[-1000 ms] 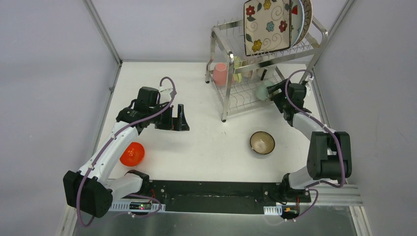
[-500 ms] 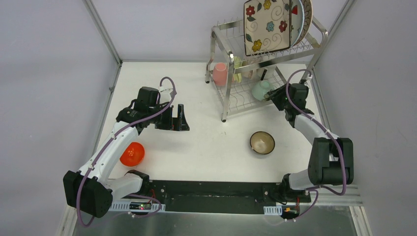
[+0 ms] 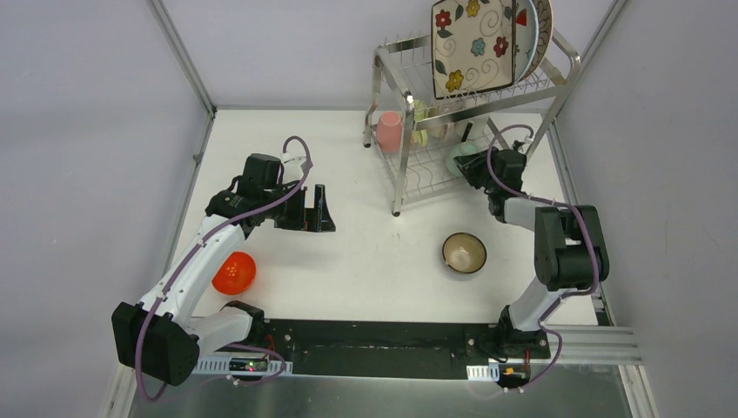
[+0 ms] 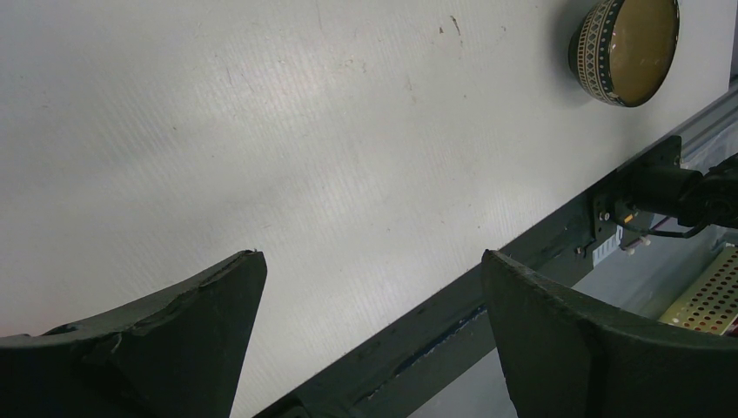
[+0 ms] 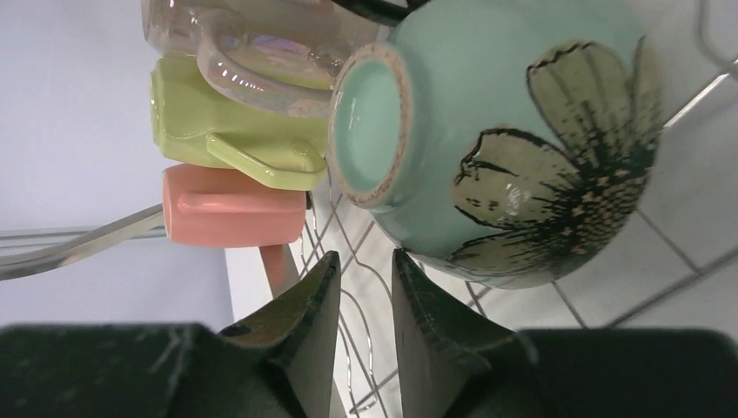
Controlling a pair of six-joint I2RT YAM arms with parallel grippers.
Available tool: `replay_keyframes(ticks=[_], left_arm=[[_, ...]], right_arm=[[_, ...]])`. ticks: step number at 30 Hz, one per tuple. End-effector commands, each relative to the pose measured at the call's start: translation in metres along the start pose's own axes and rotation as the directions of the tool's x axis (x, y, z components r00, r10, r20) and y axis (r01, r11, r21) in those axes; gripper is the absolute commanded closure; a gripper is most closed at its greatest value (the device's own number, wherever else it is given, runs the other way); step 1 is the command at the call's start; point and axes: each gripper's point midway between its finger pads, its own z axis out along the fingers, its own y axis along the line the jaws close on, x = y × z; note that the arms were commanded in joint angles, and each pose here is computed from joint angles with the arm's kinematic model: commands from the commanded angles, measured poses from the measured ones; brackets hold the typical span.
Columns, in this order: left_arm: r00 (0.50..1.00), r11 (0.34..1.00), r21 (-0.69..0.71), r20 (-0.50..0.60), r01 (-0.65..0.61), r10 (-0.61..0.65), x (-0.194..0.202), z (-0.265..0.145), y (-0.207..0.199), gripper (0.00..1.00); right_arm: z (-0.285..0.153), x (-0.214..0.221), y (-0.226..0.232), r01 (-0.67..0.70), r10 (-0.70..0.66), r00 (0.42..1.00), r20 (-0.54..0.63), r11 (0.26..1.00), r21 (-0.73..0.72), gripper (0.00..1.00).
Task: Load the mixed dishes into the dish rack
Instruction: Turn the bowl upside down on the dish rack, then move the bowl to the dish rack.
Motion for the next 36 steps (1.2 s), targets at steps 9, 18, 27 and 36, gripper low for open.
replay_keyframes(ticks=[9,18,27,36], left_arm=[[1.000,1.000,0.024,0.001,-0.019,0.019,-0.001,0.000,-0.005,0.01],[1.000,0.999,0.027,0.000,-0.019,0.019,0.000,0.000,-0.005,0.01],[1.000,1.000,0.018,0.004,-0.020,0.020,-0.001,0.000,-0.003,0.01],[1.000,1.000,-0.004,0.013,-0.026,0.026,-0.003,-0.001,0.000,0.01]], right_arm=[[0.013,-0.026,0.001,-0.140,0.148,0.956,0.252,0.989,-0.046,0.72],[0.005,-0.050,-0.028,-0.119,0.085,0.925,0.371,0.990,0.070,0.70],[-0.002,-0.070,-0.027,-0.120,0.082,0.914,0.397,0.990,0.072,0.69],[-0.020,-0.071,0.003,-0.005,-0.007,0.934,0.358,0.999,0.031,0.64]])
